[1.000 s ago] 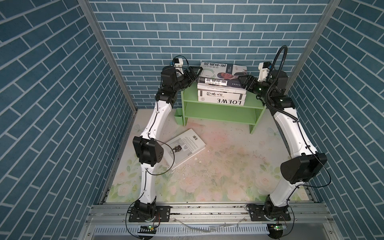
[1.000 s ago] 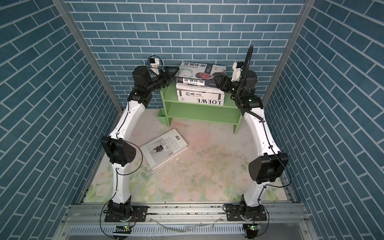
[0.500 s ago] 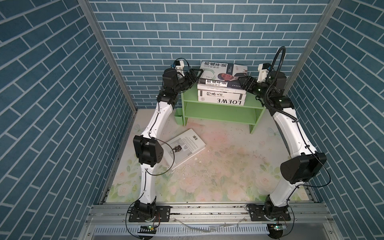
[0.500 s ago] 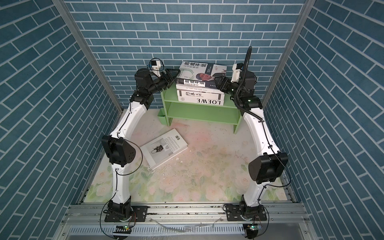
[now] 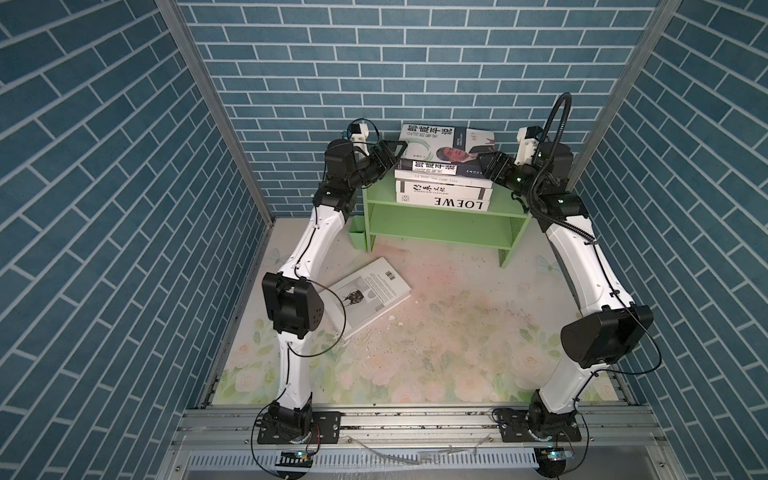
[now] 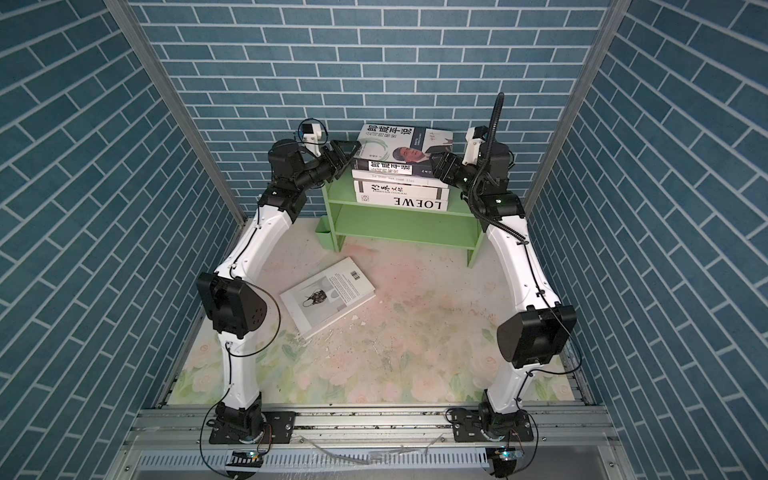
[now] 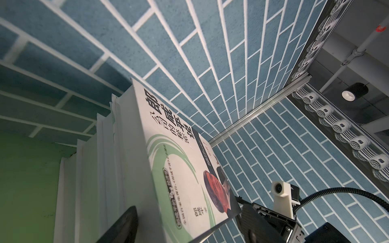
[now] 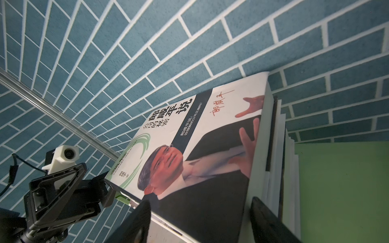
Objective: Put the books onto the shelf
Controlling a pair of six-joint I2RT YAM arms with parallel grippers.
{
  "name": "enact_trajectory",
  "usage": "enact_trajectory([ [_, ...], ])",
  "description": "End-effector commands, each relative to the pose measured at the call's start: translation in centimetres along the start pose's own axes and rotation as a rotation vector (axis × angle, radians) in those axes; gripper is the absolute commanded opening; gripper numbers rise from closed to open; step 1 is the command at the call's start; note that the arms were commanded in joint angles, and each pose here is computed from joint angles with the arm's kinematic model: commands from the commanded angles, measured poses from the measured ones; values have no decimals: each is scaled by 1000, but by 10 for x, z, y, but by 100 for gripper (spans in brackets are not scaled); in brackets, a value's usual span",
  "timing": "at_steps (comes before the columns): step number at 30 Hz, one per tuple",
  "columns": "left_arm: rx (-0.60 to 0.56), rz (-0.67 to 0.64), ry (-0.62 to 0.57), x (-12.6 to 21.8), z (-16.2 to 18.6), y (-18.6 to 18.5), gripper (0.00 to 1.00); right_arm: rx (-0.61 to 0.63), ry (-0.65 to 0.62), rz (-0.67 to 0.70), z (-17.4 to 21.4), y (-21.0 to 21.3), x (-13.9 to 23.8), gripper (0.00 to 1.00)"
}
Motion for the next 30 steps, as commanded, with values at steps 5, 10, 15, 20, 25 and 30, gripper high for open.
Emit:
enact_trajectory([
  [5, -20, 78, 43, -2, 9, -30, 80, 16, 47, -36, 15, 7, -4, 74],
  [10, -21, 70, 38, -2, 8, -28, 82, 20, 39, -19, 15, 4, -2, 75],
  [15, -19, 50, 27, 5, 2, -23, 86, 20, 19, 8, 10, 0, 4, 79],
  [20, -28, 25, 15, 14, -1, -20, 90, 25, -11, 16, 6, -1, 12, 91],
  [25, -33, -1, 24, 20, 4, -16, 93, 30, -5, -5, 9, 2, 16, 94],
  [30, -21, -1, 33, 24, 11, -13, 95, 32, 26, -27, 15, 2, 15, 94],
])
Point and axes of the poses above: each gripper's point midway between its finger pads, its own x axis back along the fingers, its own y axis along the line the jaws close on, z = x × y, the point moved 4 cm from there along x, back along the fingers, and after that the axes turned 12 degrees about -x, right-handed, at the moved point
